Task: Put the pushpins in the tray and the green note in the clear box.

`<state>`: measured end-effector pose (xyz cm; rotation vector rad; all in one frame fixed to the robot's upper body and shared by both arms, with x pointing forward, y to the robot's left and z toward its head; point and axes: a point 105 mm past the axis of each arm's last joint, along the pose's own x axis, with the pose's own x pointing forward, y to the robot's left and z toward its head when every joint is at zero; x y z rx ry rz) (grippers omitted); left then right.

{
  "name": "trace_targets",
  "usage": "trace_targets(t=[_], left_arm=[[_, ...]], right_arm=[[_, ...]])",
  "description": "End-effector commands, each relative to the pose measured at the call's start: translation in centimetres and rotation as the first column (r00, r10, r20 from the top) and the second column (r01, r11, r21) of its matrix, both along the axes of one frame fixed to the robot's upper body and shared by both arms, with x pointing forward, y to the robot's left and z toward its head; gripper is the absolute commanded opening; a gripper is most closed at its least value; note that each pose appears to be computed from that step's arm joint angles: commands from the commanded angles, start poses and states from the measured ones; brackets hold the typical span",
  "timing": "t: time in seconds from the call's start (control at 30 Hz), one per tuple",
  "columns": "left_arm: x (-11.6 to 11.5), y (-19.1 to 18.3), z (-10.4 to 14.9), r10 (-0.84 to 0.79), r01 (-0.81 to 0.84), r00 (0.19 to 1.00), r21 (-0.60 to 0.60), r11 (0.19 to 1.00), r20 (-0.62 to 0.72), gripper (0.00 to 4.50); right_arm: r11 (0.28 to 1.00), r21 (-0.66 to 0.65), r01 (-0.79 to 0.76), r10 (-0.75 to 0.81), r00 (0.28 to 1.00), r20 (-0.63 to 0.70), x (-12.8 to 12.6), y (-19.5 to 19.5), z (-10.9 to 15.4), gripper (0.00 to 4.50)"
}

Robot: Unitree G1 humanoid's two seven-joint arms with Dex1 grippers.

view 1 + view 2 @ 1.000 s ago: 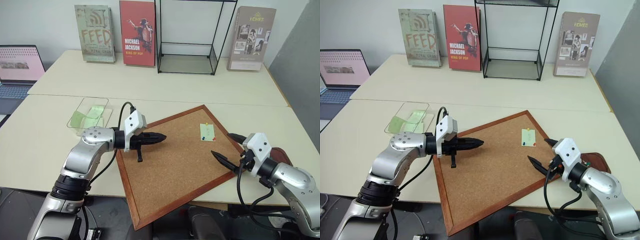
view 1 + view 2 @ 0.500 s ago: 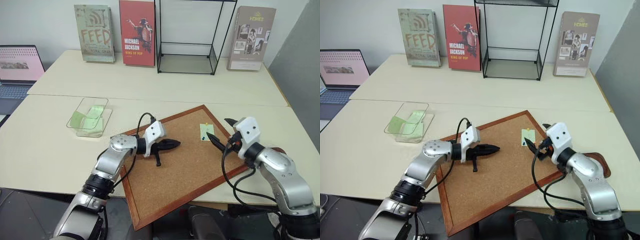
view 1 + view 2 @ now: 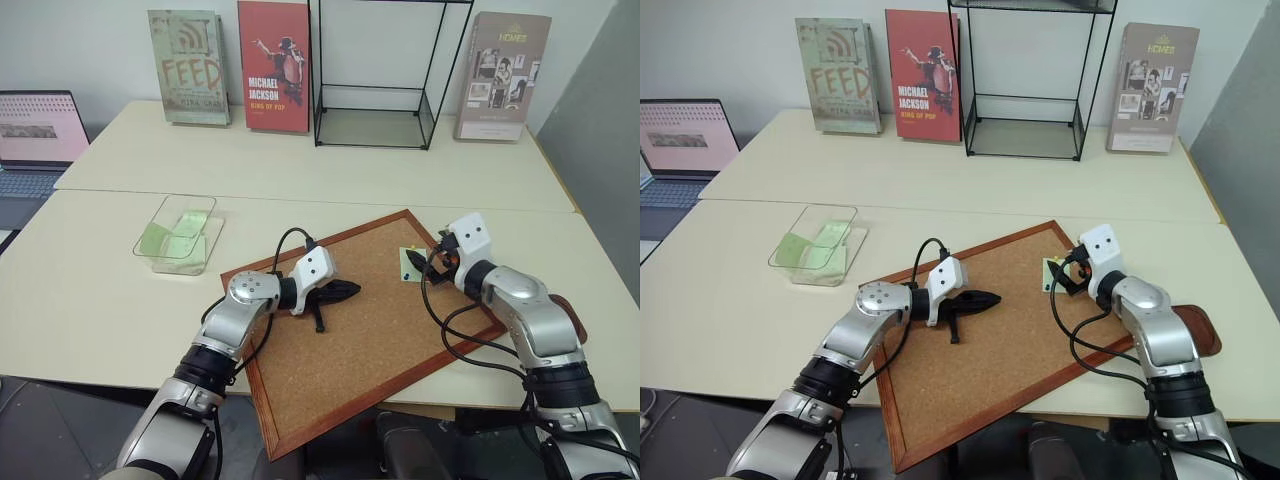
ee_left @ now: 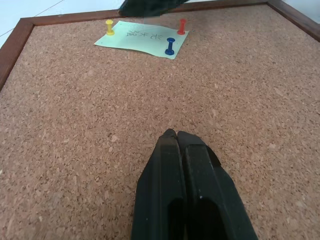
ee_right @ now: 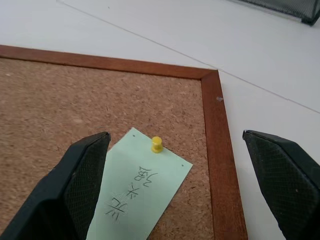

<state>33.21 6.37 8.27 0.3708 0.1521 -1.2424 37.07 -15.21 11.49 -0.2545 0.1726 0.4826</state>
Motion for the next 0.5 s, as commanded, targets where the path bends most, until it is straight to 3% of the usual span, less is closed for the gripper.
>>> trace_targets(t=[0.03,0.37,0.5], left_arm=[[-0.11,0.29,-0.3,0.001,-0.001,1.0,0.024,1.0,-0.007,0.0],[-0.3,0.0,-0.19,-0.005,0.005,1.0,0.022,1.0,-0.009,0.0],[-0.31,-0.04,-0.16,-0.003,0.003,1.0,0.022,1.0,-0.009,0.0]], right_arm=[[0.999,-0.017,-0.032,0.033,0.998,0.062,0.82,0.97,1.09,3.88],[0.999,-0.04,-0.01,0.013,0.997,0.075,1.69,0.94,0.29,1.56],[0.999,-0.048,-0.01,0.014,0.996,0.083,1.69,0.82,0.33,0.83]])
